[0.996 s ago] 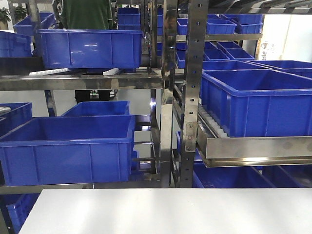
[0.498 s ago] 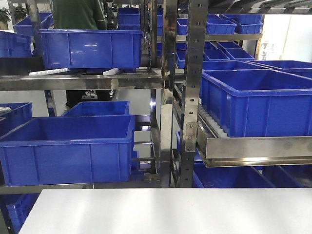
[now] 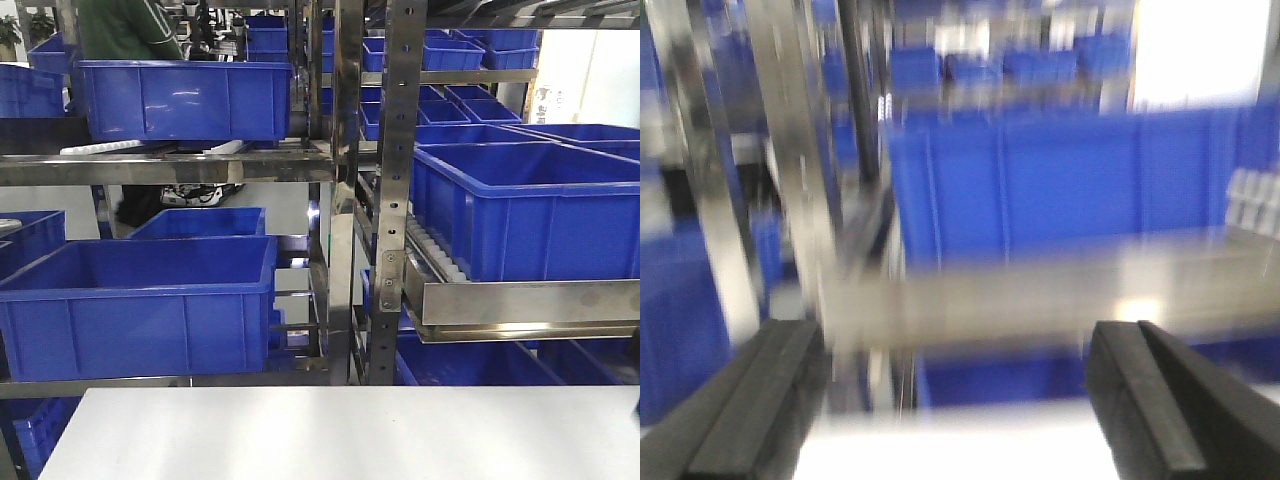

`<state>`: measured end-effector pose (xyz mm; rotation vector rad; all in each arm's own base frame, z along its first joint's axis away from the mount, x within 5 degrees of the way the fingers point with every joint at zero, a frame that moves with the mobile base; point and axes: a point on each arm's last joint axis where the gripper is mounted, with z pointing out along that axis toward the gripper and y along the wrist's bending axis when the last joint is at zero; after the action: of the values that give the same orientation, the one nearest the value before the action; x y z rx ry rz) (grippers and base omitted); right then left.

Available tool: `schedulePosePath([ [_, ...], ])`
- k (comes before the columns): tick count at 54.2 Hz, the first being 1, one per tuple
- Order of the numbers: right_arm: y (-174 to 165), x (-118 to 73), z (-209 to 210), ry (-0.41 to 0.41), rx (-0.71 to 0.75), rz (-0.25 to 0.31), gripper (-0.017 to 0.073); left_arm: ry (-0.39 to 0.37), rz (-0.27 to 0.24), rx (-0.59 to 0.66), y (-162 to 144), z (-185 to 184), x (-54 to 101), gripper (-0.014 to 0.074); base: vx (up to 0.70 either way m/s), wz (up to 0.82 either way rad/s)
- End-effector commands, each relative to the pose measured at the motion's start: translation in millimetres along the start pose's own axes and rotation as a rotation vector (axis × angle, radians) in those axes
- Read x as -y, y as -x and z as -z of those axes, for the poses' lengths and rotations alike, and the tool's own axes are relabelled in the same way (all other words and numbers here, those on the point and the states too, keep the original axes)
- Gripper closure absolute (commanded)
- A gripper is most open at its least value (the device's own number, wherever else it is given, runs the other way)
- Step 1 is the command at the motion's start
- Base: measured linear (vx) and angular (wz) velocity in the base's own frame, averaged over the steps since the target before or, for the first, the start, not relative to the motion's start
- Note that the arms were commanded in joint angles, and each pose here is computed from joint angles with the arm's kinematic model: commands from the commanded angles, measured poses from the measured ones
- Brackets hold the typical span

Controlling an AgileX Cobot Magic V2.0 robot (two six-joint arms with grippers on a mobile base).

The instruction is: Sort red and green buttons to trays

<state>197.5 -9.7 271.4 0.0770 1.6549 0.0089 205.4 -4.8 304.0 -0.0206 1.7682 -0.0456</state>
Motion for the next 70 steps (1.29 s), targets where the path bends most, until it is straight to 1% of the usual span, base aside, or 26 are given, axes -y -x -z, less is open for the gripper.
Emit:
schedulePosePath([
  [1,-30,-5.1,-8,0.078,-0.009,0.03,-0.0015,-0.006,0.013,0.129,21,3,1.5,0.007,0.0,0.0],
  [4,-55,-10.3,-8,0.149,-0.046,0.055,-0.0006,-0.006,0.013,0.129,21,3,1.5,0.007,0.0,0.0],
  [8,-80,-17.4,-7,0.242,-0.078,0.072,-0.0006,-0.006,0.013,0.129,21,3,1.5,0.007,0.0,0.0],
  [12,-100,-21.8,-12,0.305,-0.112,0.056,-0.0005,-0.006,0.013,0.129,21,3,1.5,0.007,0.0,0.0],
  [17,-118,-24.3,-22,0.345,-0.116,0.009,-0.0005,-0.006,0.013,0.129,21,3,1.5,0.007,0.0,0.0],
  [19,-123,-24.7,-24,0.353,-0.101,-0.005,-0.0005,-0.006,0.013,0.129,21,3,1.5,0.007,0.0,0.0],
  [23,-129,-25.6,-28,0.37,-0.058,-0.014,-0.0005,-0.006,0.013,0.129,21,3,1.5,0.007,0.0,0.0],
  [25,-135,-25.6,-29,0.373,-0.078,-0.002,-0.0005,-0.006,0.013,0.129,21,3,1.5,0.007,0.0,0.0],
  [28,-141,-25.5,-32,0.376,-0.098,0.033,-0.0005,-0.006,0.013,0.129,21,3,1.5,0.007,0.0,0.0],
  [32,-149,-23.5,-34,0.36,-0.119,0.079,-0.0005,-0.006,0.013,0.129,21,3,1.5,0.007,0.0,0.0],
  [34,-152,-22.4,-36,0.35,-0.128,0.09,-0.0005,-0.006,0.013,0.129,21,3,1.5,0.007,0.0,0.0],
  [48,-166,-22.3,-68,0.365,-0.137,0.093,-0.0005,-0.006,0.013,0.129,21,3,1.5,0.007,0.0,0.0],
  [52,-168,-22.3,-78,0.367,-0.129,0.08,0.0006,-0.006,0.013,0.129,21,3,1.5,0.007,0.0,0.0],
  [56,-169,-21.9,-86,0.363,-0.127,0.042,0.0063,-0.006,0.013,0.126,21,3,1.5,0.007,0.0,0.0],
  [58,-170,-21.8,-88,0.36,-0.131,0.018,0.0115,-0.006,0.013,0.12,20,3,1.5,0.007,0.0,0.0],
  [60,-171,-21.7,-89,0.359,-0.134,0.003,0.0187,-0.007,0.012,0.112,19,2,1.5,0.007,0.0,0.0],
  [61,-171,-21.7,-89,0.359,-0.134,0.0,0.0237,-0.007,0.012,0.108,19,2,1.5,0.007,0.0,0.0],
  [62,-171,-21.7,-89,0.359,-0.134,-0.001,0.0272,-0.007,0.012,0.103,19,2,1.5,0.007,0.0,0.0],
  [64,-171,-21.7,-89,0.359,-0.135,-0.001,0.0382,-0.006,0.006,0.086,17,2,1.5,0.007,0.0,0.0],
  [68,-171,-21.9,-89,0.361,-0.134,-0.001,0.0557,-0.006,0.004,0.056,13,-2,1.5,0.007,0.0,0.0],
  [70,-171,-21.9,-89,0.361,-0.134,-0.003,0.0574,-0.005,0.003,0.028,9,-6,1.4,0.007,0.0,0.0],
])
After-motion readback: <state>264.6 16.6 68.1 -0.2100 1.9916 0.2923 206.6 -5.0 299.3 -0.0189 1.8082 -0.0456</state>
